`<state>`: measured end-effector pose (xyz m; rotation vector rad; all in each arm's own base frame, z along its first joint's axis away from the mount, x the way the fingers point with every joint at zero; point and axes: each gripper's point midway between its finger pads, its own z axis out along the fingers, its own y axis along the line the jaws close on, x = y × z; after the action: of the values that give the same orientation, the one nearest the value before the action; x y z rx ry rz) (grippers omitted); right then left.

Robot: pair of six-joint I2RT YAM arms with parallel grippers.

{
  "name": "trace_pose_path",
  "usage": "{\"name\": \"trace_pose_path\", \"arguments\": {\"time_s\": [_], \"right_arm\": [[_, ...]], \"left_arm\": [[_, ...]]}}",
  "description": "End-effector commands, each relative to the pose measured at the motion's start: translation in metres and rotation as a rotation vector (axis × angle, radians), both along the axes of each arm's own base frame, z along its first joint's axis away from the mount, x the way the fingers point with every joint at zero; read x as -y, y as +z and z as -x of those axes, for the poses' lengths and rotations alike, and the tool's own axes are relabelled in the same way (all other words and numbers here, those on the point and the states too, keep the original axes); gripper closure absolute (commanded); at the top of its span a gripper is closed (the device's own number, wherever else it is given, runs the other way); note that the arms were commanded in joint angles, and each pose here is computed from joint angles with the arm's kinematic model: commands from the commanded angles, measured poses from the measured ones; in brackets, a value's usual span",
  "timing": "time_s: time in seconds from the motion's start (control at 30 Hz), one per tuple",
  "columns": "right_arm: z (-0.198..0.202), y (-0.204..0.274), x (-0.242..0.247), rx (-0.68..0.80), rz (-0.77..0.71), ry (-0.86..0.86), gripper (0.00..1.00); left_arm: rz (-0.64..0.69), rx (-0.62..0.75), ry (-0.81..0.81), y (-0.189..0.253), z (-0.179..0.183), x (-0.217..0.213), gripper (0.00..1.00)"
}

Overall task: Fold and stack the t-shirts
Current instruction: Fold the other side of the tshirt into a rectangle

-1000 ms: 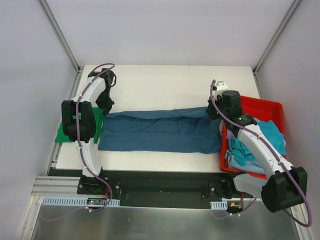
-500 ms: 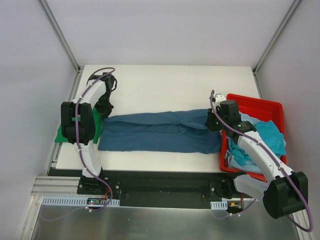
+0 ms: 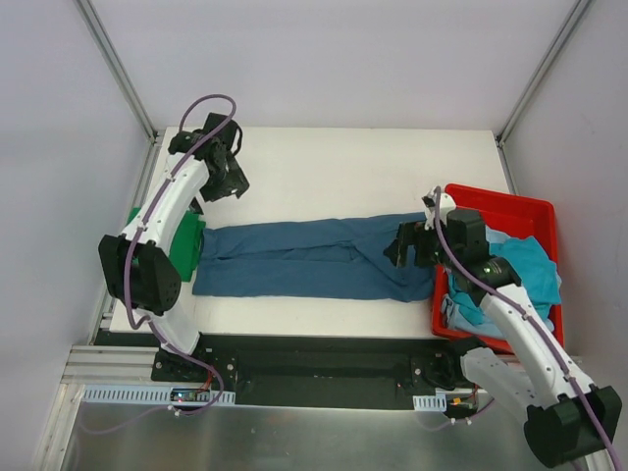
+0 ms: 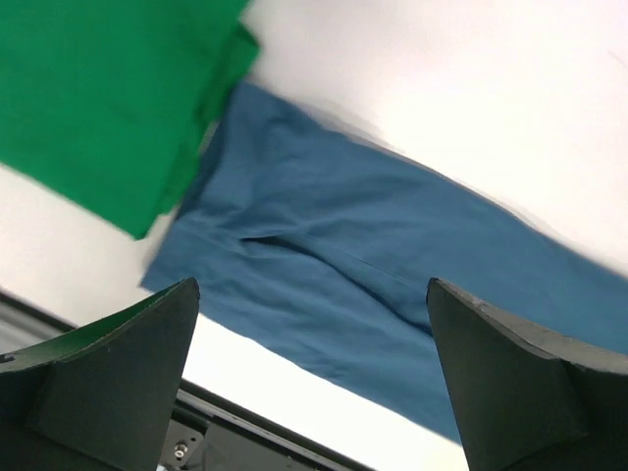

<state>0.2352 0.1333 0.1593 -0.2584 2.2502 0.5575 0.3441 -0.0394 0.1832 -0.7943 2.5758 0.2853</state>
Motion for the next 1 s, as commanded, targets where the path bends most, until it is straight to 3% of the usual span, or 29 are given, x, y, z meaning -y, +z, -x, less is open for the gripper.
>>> {"name": "trace_pose_path", "arguments": {"time_s": [0.0, 0.3, 0.6, 0.97], "right_arm": [[-0.029, 0.014, -0.026, 0.004, -0.086, 0.036, 0.04], [-0.072, -0.057, -0.052, -0.388, -0.052, 0.095, 0.04], [-0.070, -0.103, -0.044, -0.502, 0.008, 0.064, 0.04], [-0.021, -0.089, -0.068, -0.544, -0.091, 0.213, 0.04]], "left_arm": [[0.259, -0.023, -0.235, -0.022, -0.019, 0.064, 0.01], [0.299, -0.227, -0.276, -0.096, -0.010, 0.083, 0.01], [0.319, -0.333, -0.259, -0.135, 0.007, 0.084, 0.01], [0.293, -0.351, -0.244, -0.142, 0.011, 0.079, 0.01]]}}
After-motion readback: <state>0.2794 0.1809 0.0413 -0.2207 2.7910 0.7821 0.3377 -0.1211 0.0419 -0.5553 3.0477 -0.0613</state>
